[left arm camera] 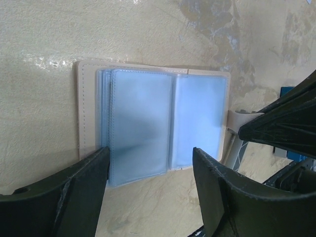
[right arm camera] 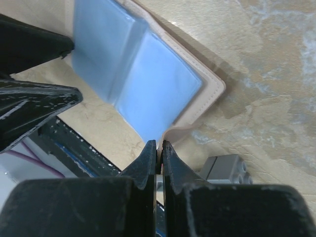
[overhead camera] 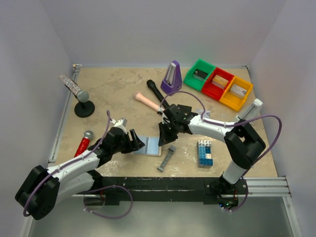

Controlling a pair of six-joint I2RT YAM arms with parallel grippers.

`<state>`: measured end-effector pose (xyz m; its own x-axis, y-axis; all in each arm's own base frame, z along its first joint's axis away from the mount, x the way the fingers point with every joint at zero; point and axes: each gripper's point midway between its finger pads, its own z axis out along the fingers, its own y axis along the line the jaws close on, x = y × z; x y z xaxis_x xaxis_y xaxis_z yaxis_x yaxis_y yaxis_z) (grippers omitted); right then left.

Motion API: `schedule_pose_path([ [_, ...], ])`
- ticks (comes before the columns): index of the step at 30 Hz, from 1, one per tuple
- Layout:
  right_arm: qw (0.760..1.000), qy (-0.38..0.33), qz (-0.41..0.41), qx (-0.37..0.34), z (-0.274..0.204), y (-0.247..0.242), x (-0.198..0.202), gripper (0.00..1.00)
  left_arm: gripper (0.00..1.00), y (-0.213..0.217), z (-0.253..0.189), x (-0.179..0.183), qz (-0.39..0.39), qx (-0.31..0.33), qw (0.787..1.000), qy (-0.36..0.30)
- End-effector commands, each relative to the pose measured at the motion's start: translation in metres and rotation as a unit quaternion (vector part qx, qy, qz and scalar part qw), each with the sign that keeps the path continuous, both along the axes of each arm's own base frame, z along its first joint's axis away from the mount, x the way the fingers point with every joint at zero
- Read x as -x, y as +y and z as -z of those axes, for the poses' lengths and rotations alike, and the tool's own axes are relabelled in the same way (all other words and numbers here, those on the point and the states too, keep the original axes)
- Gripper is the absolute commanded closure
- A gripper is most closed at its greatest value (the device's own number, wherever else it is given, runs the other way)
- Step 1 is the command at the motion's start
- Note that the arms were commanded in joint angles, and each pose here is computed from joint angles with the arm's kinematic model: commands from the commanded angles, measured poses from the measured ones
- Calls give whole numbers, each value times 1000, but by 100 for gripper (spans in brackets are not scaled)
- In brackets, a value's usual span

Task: Take the credit cards out of the card holder
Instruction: Remove the credit card from the card holder.

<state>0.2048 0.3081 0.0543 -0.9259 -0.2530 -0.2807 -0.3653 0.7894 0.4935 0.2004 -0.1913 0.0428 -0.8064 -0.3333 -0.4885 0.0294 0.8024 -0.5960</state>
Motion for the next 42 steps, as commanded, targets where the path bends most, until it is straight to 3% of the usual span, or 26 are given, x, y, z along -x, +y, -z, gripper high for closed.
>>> schedule_pose_path([
  [1, 996, -23, -36, -80, -41, 24, 0, 100, 28, -10, -6, -1, 22, 23, 999, -15],
  [9, 991, -23, -58, -122, -62, 35, 4, 100, 29, -22, -14, -1, 45, 52, 997, -26],
  [42, 996, -1, -39, -79, -24, 23, 6, 100, 29, -70, -65, 4, 153, 175, 969, -82],
])
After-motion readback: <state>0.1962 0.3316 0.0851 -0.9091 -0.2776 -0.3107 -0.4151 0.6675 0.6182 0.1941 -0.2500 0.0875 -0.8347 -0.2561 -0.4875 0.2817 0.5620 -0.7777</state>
